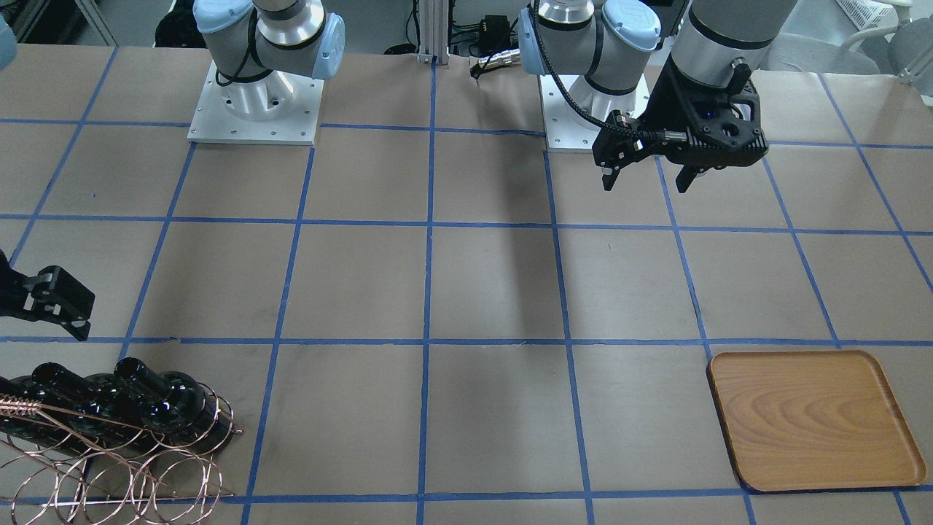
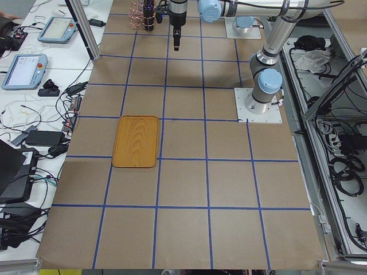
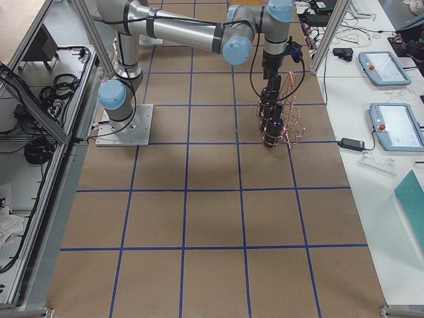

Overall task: Take wine from basket and place on tray
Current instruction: 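Lower the right gripper onto the neck of the nearest dark bottle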

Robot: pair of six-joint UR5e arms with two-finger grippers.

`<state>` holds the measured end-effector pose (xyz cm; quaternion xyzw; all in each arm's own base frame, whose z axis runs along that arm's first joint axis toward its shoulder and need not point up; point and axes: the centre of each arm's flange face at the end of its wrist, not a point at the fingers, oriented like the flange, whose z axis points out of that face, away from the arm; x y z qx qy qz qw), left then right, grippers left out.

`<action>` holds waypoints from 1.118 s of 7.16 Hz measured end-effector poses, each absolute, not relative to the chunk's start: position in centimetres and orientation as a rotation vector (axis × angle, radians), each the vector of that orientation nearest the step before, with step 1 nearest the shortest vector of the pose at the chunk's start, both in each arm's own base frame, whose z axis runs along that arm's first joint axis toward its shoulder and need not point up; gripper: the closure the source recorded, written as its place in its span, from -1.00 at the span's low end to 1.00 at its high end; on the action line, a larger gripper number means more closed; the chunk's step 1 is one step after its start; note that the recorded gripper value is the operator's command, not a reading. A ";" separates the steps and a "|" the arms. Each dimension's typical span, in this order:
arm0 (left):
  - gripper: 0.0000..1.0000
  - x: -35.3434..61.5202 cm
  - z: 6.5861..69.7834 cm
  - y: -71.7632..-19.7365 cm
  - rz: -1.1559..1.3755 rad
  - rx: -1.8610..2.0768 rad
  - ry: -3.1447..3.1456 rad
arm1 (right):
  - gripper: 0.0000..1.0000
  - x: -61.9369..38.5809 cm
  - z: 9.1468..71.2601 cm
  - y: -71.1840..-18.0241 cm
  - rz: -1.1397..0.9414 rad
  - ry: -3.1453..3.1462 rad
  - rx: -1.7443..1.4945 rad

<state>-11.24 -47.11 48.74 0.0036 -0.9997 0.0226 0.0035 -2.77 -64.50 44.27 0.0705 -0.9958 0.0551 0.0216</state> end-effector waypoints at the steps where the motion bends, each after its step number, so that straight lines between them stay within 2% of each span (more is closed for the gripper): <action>1: -1.00 -11.3 48.7 -47.1 0.070 0.011 -3.132 | -0.96 -2.9 43.5 -65.2 0.179 -3.099 0.203; 3: -1.00 -11.3 48.7 -47.1 0.068 0.011 -3.129 | -0.91 -2.9 41.8 -66.4 0.195 -3.141 0.174; 4: -1.00 -11.3 48.7 -47.1 0.069 0.011 -3.128 | -0.53 -3.0 41.0 -66.9 0.195 -3.144 0.169; 5: -1.00 -11.3 48.7 -47.1 0.069 0.011 -3.128 | -0.01 -3.1 40.5 -67.1 0.191 -3.141 0.166; 6: -1.00 -11.3 48.7 -47.1 0.069 0.011 -3.129 | 0.19 -3.1 40.2 -67.2 0.185 -3.140 0.155; 8: -1.00 -11.3 48.6 -47.1 0.067 0.011 -3.128 | 0.37 -2.8 39.7 -67.4 0.175 -3.142 0.119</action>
